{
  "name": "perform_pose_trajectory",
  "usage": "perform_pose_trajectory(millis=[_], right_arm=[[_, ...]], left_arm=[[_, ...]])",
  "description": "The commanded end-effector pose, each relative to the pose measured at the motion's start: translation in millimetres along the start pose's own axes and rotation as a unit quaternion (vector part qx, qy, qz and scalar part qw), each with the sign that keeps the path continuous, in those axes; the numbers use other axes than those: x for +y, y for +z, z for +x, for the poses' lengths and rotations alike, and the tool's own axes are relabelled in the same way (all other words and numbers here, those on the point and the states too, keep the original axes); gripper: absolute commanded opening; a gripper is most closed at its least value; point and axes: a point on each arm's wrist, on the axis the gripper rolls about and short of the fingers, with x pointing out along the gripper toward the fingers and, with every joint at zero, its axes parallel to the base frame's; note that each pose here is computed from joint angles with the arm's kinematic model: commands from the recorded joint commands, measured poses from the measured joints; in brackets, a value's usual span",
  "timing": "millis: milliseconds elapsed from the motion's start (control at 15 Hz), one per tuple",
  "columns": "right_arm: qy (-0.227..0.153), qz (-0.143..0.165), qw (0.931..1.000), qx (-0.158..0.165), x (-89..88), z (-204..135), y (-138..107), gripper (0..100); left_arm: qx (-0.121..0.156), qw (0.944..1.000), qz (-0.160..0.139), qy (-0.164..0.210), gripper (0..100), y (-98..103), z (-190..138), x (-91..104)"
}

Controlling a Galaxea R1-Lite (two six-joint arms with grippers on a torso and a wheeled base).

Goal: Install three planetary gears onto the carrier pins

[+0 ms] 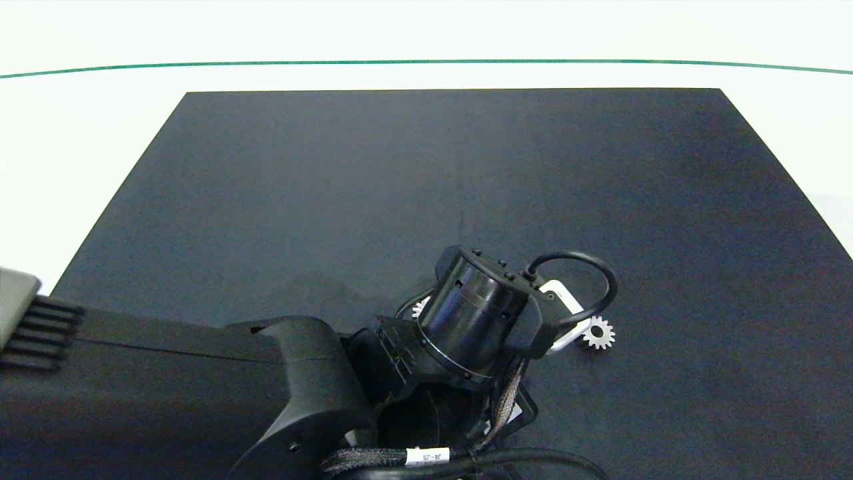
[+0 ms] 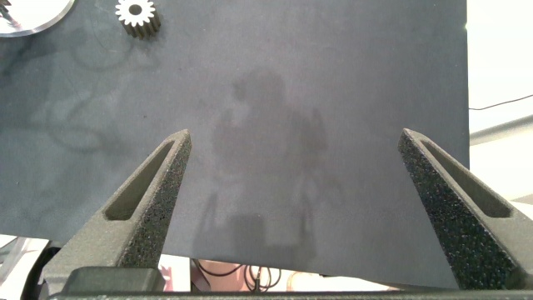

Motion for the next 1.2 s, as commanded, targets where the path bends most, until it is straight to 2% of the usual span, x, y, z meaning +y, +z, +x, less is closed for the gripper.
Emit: perform_pose_trajectory(millis=[67,200,333,1200], right_arm=[[0.0,-0.001,1.0,0.002,0.0,0.2,-0.1,100],[0.0,-0.001,1.0,0.002,0.0,0.2,-0.1,100],[0.0,-0.001,1.0,0.001,-0.1,0.0,0.2,100],[0.001,-0.001,1.0,0.004,0.0,1.0,0.2,100]], left_arm=[[0.002,1.0,0.001,0.0,0,-1.0,0.7,-0.9],[0.008,1.0,0.004,-0.003,0,-5.0,1.4,-3.3],[0.0,1.0,0.003,0.0,0,-3.7,2.5,-3.2],[-0.007,1.0,0.002,0.001,0,-2.0,7.1,-4.4]])
